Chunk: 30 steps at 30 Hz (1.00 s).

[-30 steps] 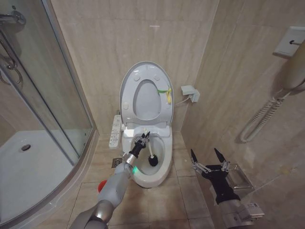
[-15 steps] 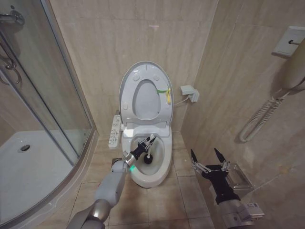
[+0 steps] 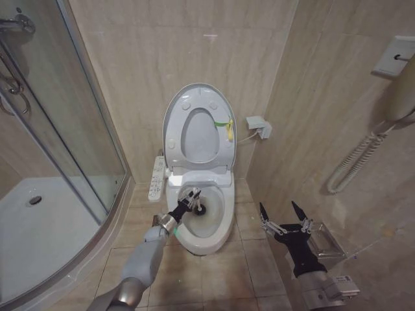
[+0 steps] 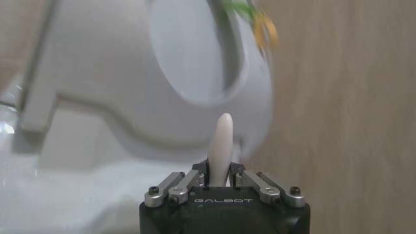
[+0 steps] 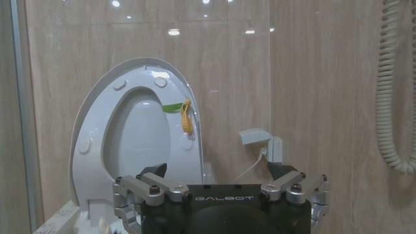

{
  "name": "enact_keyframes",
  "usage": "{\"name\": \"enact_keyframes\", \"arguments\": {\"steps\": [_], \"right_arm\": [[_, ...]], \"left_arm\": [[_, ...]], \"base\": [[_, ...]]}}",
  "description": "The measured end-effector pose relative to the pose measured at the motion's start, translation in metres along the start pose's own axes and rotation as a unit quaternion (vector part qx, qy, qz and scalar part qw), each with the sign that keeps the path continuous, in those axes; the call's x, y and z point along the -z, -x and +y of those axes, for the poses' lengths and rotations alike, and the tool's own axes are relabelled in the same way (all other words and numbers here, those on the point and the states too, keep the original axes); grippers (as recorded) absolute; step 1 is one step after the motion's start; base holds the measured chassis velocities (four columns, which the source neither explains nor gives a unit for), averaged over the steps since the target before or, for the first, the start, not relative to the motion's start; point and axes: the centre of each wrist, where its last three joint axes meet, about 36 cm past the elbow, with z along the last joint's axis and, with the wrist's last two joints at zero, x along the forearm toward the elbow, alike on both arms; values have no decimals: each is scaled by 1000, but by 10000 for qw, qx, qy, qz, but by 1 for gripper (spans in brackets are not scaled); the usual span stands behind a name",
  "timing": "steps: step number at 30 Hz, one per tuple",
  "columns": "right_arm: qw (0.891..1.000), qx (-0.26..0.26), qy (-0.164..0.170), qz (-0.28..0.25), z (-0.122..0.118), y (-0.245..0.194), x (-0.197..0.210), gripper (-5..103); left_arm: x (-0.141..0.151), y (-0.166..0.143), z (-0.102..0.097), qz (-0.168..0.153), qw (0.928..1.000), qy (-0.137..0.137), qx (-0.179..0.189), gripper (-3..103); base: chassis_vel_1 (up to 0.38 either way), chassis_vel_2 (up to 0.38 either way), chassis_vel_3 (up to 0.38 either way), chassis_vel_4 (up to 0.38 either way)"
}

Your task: Open the toilet lid, clean the toilet bowl with a toilet brush, close the toilet lid, and flush.

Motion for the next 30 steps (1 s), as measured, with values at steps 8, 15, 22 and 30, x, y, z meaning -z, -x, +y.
{"name": "enact_keyframes", "arguments": {"steps": [8,15,22,30], "right_arm": [[10000,0,0,0,0,0,0,100],[10000,0,0,0,0,0,0,100],[10000,0,0,0,0,0,0,100],[10000,0,0,0,0,0,0,100]], "left_arm": [[2,28,-24,-929,9887,-1019,597,21],[-19,1,-35,-657,9883,-1169,721,21],[-7,11,-37,-879,9863,-1234,652,21],[1,19,-44,-985,9825,-1456,613,21]], "base": [[0,0,0,0],[0,0,0,0],[0,0,0,0],[0,0,0,0]]}}
